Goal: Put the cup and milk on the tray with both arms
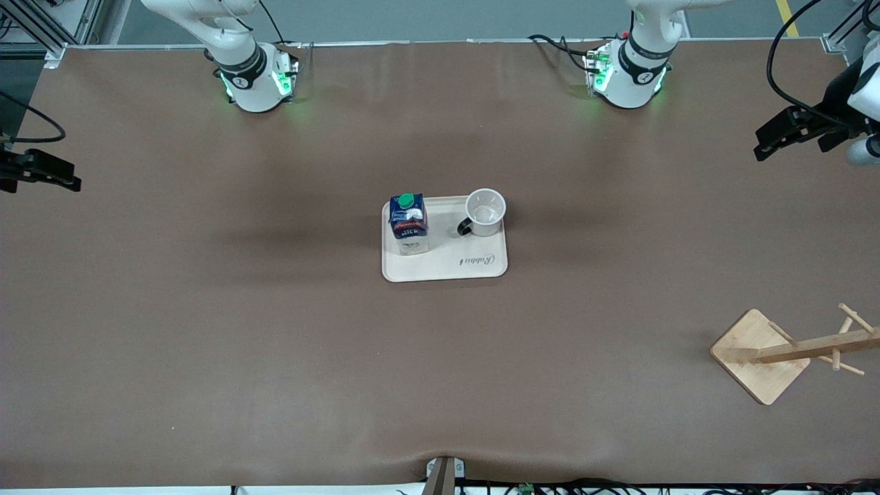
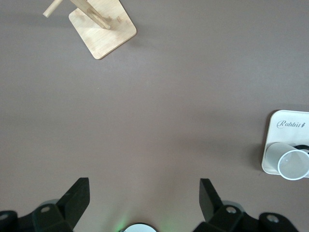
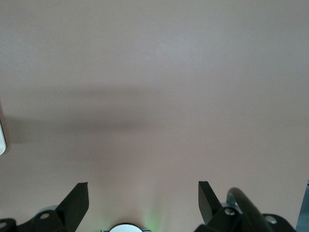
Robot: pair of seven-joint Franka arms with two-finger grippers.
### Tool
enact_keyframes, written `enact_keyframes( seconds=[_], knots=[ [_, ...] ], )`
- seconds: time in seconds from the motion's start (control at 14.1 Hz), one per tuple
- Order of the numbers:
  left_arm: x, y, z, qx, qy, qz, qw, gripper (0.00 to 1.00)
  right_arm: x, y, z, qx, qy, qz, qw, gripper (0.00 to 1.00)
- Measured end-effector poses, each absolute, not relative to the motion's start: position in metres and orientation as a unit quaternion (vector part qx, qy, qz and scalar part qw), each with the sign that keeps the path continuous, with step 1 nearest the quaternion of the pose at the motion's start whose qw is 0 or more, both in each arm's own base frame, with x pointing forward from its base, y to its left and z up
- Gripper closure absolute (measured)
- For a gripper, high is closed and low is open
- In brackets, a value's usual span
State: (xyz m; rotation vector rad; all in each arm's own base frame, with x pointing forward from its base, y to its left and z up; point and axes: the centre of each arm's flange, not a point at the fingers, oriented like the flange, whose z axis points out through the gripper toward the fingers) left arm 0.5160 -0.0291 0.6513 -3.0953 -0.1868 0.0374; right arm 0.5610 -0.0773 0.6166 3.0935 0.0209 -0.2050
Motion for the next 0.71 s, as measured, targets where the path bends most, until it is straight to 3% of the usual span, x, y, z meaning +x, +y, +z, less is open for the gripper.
enact_keyframes(
  seconds=[0.28, 0.71],
  knots=[
    [0.514, -0.029, 0.652, -0.998, -0.060, 0.011, 0.020, 0.00, 0.551, -0.072, 0.617, 0.996, 0.010, -0.092, 0.008, 0.00],
    [0.514, -0.031, 0.653, -0.998, -0.058, 0.010, 0.020, 0.00, 0.547, -0.067, 0.648, 0.998, 0.012, -0.056, -0.012, 0.00]
  ],
)
